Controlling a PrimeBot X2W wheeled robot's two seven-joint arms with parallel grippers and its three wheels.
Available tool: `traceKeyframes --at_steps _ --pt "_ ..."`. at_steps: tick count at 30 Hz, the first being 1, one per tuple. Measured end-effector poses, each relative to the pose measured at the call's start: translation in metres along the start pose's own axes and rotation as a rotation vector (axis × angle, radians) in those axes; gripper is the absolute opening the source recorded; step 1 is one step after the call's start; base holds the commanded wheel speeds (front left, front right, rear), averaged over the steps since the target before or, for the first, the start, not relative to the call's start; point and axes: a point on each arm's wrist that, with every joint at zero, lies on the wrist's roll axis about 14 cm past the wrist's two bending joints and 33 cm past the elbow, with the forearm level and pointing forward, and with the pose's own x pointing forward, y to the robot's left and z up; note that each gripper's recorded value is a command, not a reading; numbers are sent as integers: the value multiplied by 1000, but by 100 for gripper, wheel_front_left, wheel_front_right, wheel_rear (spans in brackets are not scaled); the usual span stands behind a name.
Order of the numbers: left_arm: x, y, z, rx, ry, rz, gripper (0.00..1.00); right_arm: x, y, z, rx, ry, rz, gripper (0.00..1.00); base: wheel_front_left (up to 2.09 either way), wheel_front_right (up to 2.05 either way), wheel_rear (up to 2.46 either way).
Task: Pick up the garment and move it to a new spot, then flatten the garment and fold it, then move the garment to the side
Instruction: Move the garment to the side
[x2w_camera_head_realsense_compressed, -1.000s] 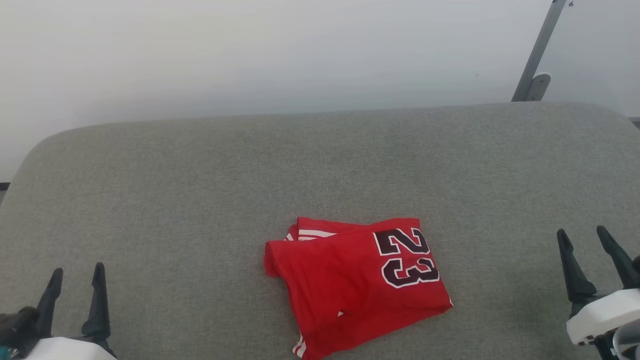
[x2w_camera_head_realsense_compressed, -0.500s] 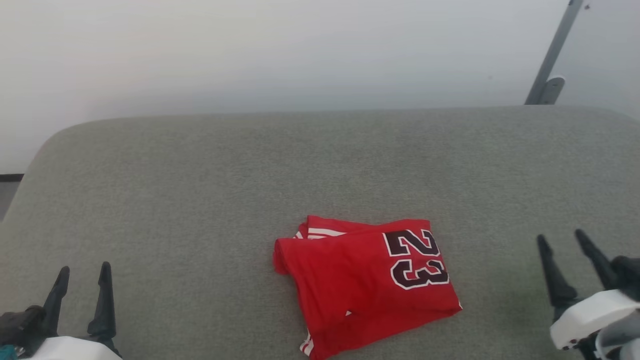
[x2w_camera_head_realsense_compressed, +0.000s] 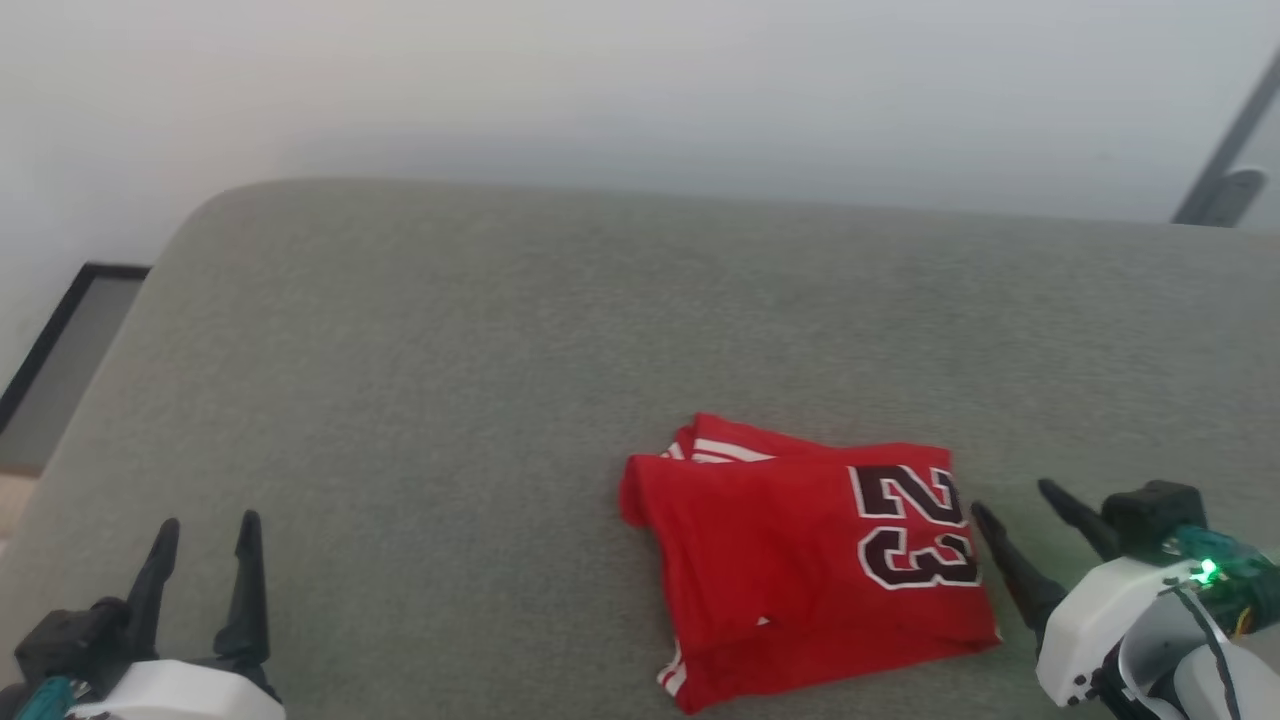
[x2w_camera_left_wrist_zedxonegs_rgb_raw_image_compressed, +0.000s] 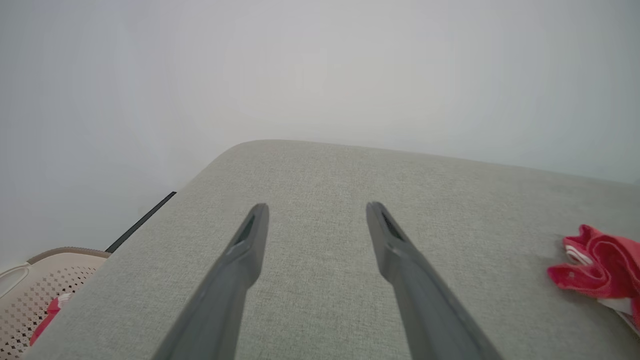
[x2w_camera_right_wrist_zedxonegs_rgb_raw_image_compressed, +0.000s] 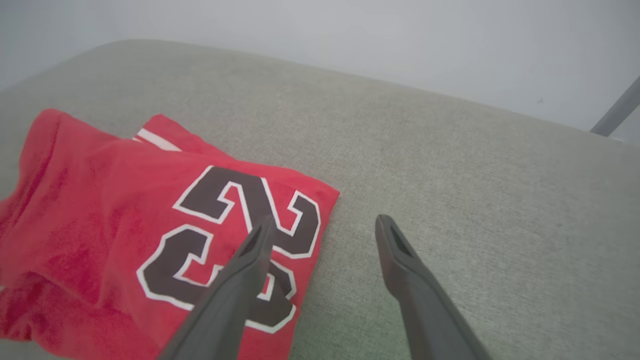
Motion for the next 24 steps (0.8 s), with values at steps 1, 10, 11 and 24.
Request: traceKeyframes --at_steps 1,10,11,24 --pt "-1 2 -1 0 3 7 100 4 3 -5 -9 29 18 100 0 0 0" --pt "-10 15 -10 -4 33 65 100 29 18 -55 -27 323 116 100 0 0 0" --pt "-11 15 -11 -6 37 71 100 31 19 -60 -28 355 124 100 0 0 0" --pt "-8 15 -26 -13 85 103 100 50 30 -89 -5 777 238 100 0 0 0"
